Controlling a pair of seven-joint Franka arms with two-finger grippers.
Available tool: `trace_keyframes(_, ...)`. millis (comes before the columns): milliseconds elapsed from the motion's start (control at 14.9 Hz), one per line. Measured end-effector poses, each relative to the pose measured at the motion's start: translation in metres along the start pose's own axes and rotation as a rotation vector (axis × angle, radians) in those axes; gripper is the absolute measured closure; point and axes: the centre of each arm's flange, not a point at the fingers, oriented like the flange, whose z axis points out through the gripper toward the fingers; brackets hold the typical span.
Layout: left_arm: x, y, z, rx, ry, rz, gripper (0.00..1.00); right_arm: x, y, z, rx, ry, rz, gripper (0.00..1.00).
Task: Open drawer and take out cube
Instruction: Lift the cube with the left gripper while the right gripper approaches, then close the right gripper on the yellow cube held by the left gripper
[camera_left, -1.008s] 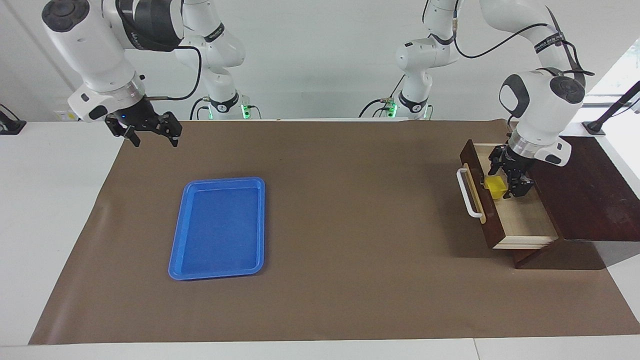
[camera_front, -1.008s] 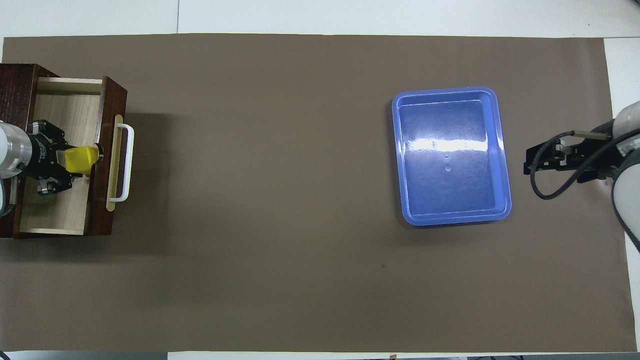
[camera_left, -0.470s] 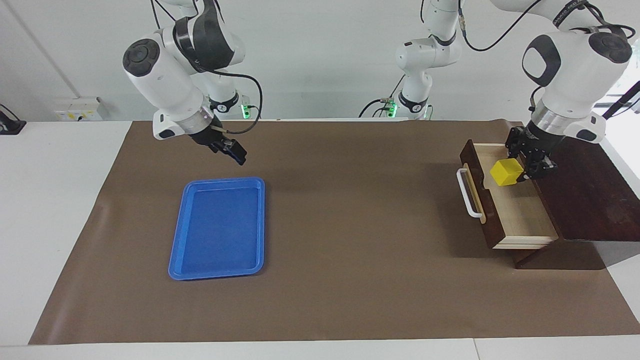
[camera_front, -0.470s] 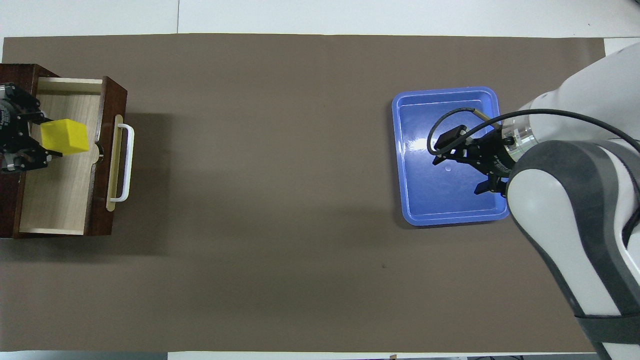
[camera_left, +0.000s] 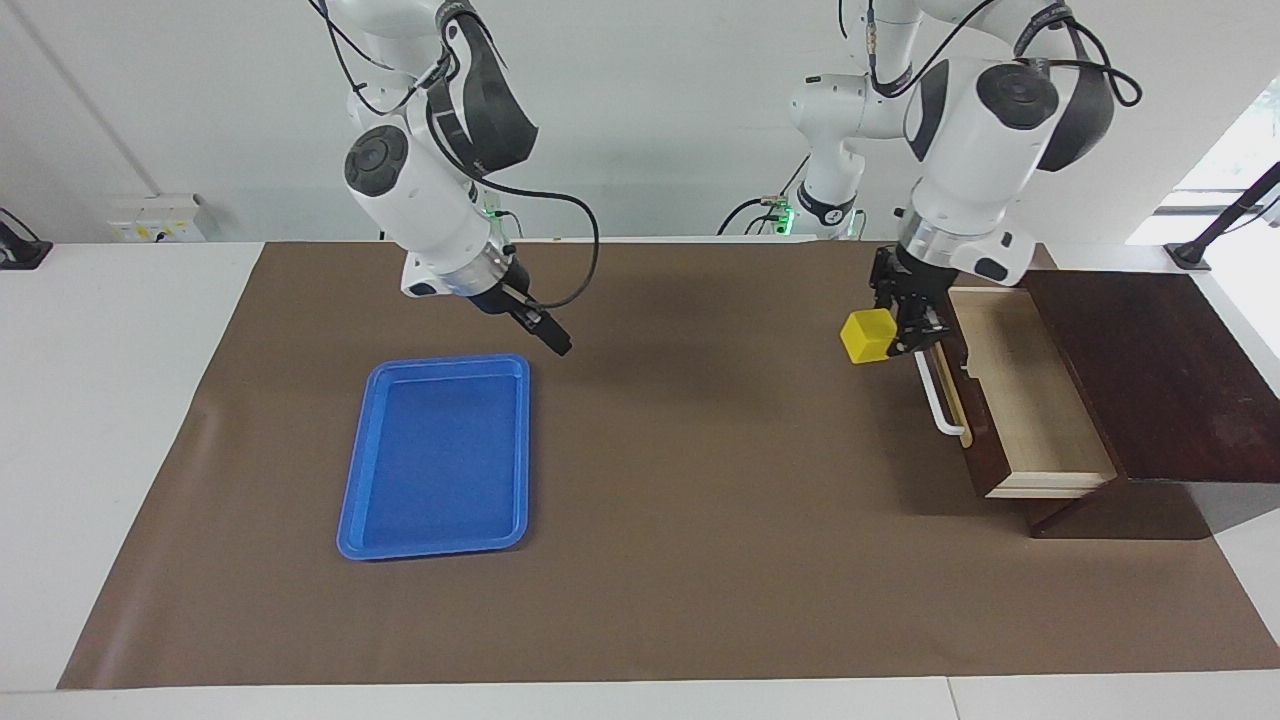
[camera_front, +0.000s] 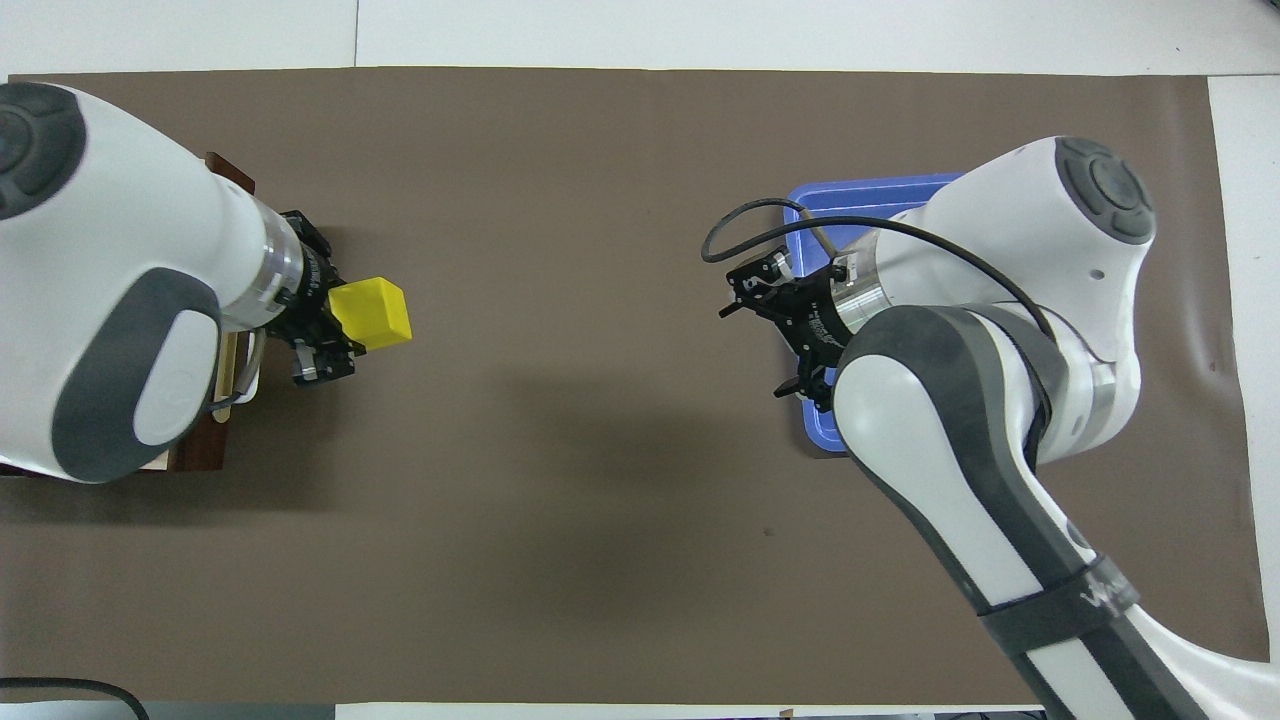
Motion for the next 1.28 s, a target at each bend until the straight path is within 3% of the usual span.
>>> trace_keyframes(134, -0.029, -0.022, 0.005, -0.013, -0.01, -0.066, 0.45, -0.006, -0.004, 0.025, 0.029, -0.055, 0.09, 0.0)
trace_keyframes(403, -0.078, -0.059, 0.011, -0.046, -0.046, -0.114, 0.45, -0.02, -0.019, 0.08, 0.075, -0.106, 0.226, 0.0)
trace_keyframes(605, -0.097, -0.072, 0.031, -0.032, -0.037, -0.136, 0.45, -0.036, -0.028, 0.126, 0.078, -0.154, 0.277, 0.0)
trace_keyframes(806, -0.094, -0.066, 0.036, -0.031, -0.037, -0.164, 0.45, -0.043, -0.039, 0.128, 0.108, -0.206, 0.327, 0.0)
trace_keyframes(1277, -0.097, -0.068, 0.04, -0.036, -0.044, -0.166, 0.45, -0.075, -0.062, 0.121, 0.123, -0.23, 0.375, 0.0)
